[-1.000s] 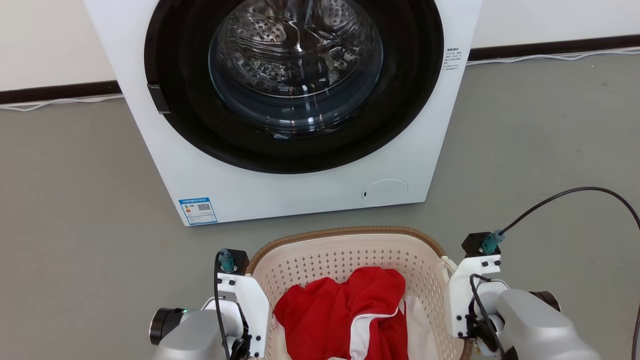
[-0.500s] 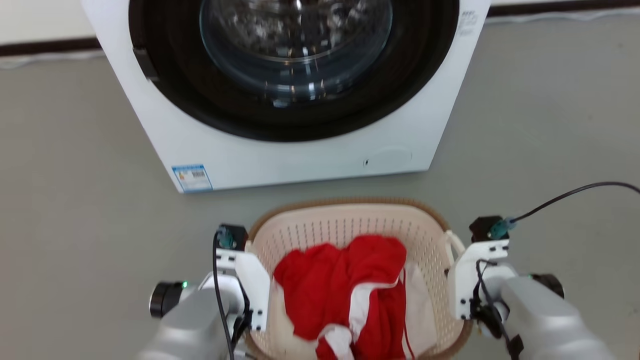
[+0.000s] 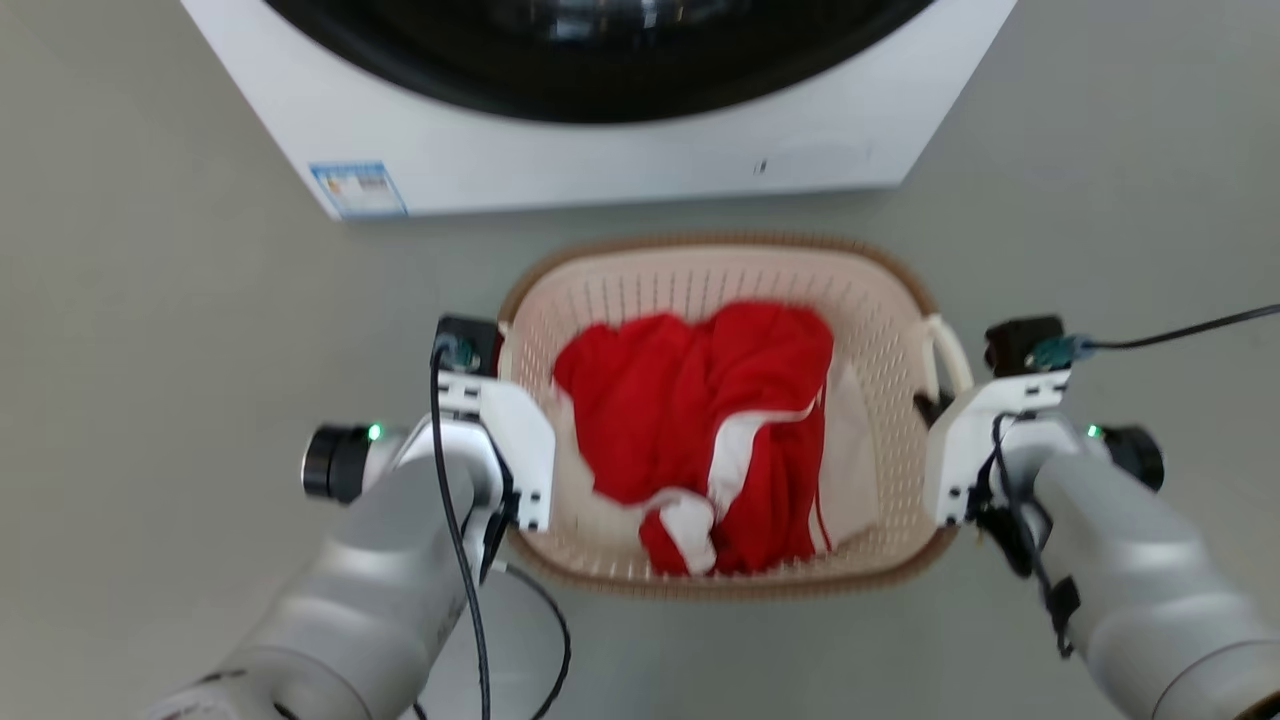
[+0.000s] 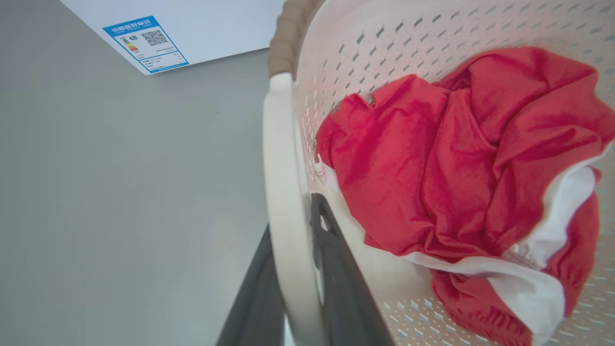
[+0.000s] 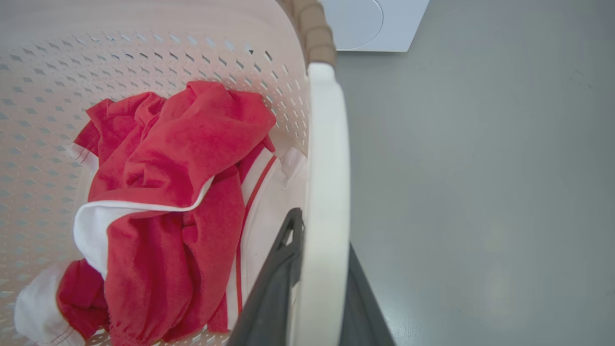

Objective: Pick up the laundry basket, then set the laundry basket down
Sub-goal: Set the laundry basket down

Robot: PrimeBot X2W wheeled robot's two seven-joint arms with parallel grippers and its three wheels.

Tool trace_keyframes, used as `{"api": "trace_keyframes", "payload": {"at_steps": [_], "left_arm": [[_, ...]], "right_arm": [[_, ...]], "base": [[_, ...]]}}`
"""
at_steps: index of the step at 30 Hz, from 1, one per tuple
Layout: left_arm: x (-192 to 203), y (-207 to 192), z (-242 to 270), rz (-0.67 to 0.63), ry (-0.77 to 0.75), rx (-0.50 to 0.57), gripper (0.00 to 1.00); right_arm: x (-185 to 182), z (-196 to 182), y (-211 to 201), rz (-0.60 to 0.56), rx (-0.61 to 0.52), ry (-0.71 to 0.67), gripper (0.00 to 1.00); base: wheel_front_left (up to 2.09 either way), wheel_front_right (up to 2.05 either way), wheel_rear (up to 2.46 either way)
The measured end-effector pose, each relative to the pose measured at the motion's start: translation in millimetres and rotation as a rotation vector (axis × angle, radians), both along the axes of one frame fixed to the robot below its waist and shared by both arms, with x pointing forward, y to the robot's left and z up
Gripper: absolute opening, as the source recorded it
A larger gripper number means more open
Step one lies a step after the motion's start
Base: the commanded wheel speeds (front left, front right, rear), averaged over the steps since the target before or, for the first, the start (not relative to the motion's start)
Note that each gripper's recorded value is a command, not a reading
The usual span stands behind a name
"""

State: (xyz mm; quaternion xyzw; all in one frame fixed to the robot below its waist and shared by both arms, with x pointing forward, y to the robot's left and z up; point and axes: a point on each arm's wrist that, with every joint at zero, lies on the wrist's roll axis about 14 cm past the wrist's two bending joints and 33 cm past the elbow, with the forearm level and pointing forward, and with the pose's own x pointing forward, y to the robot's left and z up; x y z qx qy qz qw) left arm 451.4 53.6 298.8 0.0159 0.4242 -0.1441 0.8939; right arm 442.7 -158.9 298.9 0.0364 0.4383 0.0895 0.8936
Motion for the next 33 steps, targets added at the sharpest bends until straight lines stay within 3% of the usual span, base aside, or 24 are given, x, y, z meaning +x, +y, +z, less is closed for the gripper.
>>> {"api": "trace_keyframes", "payload": {"at_steps": [12, 18, 33], "left_arm": [[50.2, -3.1, -47.5, 0.048, -0.043, -0.025, 0.00], [53.1, 6.6, -83.1, 0.074, -0.014, -0.011, 0.00], [72.1, 18.3, -124.1, 0.113, -0.016, -0.003, 0.00]], "right_arm": [[53.3, -52.5, -5.4, 0.028, -0.005, -0.056, 0.00], [61.6, -87.3, 3.9, 0.058, 0.006, -0.034, 0.00], [79.0, -131.6, 14.4, 0.079, 0.029, -0.048, 0.00]], "base": [[0.00, 0.00, 0.00], [0.00, 0.00, 0.00], [0.00, 0.00, 0.00]]}}
